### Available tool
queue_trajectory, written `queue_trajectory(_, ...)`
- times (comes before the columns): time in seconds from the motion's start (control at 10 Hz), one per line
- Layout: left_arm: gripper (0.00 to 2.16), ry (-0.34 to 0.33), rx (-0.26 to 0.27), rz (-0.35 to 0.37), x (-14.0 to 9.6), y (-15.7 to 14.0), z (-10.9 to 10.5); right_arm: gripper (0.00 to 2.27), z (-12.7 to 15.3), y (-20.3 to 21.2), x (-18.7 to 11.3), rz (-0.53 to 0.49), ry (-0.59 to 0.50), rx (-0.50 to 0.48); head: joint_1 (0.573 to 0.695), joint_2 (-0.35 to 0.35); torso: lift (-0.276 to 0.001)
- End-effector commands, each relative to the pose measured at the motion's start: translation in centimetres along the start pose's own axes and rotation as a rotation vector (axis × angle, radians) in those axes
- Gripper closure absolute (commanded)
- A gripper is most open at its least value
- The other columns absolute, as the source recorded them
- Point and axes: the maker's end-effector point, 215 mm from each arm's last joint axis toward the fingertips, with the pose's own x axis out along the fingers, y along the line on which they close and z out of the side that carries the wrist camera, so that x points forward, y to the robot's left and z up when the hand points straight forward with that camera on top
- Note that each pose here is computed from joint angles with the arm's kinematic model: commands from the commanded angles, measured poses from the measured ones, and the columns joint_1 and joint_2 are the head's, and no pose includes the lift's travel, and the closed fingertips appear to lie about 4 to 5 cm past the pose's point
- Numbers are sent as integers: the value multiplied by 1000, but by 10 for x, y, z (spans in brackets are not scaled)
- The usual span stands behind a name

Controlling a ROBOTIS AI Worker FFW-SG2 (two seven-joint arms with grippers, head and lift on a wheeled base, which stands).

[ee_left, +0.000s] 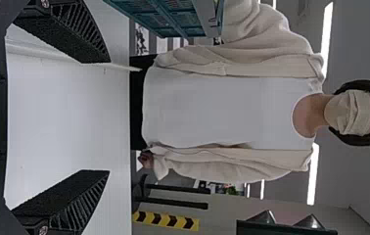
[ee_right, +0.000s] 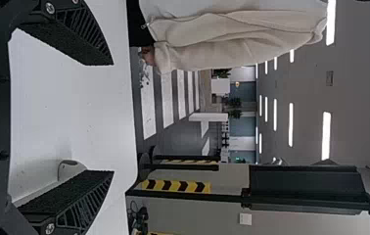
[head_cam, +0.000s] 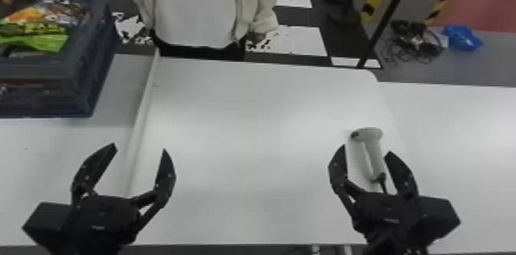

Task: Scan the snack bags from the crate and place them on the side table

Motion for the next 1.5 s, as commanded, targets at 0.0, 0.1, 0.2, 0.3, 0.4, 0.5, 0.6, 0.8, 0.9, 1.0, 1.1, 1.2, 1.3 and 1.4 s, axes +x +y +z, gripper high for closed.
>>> queue_trajectory(0.0,60,2,1,-2,1,0,0,90,0,0,0,-1,0,0,695,-129,-81)
queue_trajectory(0.1,60,1,-1,-2,1,-1,0,90,0,0,0,-1,0,0,695,-130,-81)
queue_trajectory(0.2,60,3,0,-5,2,-1,-1,90,0,0,0,-1,0,0,695,-131,-81)
queue_trajectory(0.3,60,3,0,-7,2,-1,-1,90,1,0,1,-1,-2,0,695,-132,-81)
queue_trajectory(0.4,60,1,0,-7,2,-1,0,90,1,0,2,-1,-3,0,695,-133,-81)
queue_trajectory(0.5,60,5,0,-10,2,-2,-1,90,1,0,2,0,-2,-1,695,-133,-81)
queue_trajectory(0.6,60,5,1,-9,3,-2,-2,90,1,0,2,0,-2,-1,695,-133,-81)
queue_trajectory(0.8,60,7,-6,-17,3,-4,-3,90,1,0,2,0,-2,-1,695,-134,-81)
queue_trajectory(0.9,60,9,-9,-21,4,-4,-3,90,1,0,2,0,-2,-1,695,-136,-81)
queue_trajectory(1.0,60,13,-10,-21,3,-4,-5,90,0,0,2,-1,-1,-1,695,-137,-81)
queue_trajectory(1.1,60,13,-10,-22,3,-5,-5,90,1,0,2,-1,-4,0,695,-137,-81)
queue_trajectory(1.2,60,12,-10,-24,4,-5,-4,90,0,0,2,-2,0,0,695,-137,-81)
queue_trajectory(1.3,60,12,-10,-24,4,-5,-4,90,0,1,2,1,0,0,695,-137,-81)
queue_trajectory(1.4,60,12,-10,-24,4,-5,-4,90,-1,0,1,0,2,1,695,-137,-81)
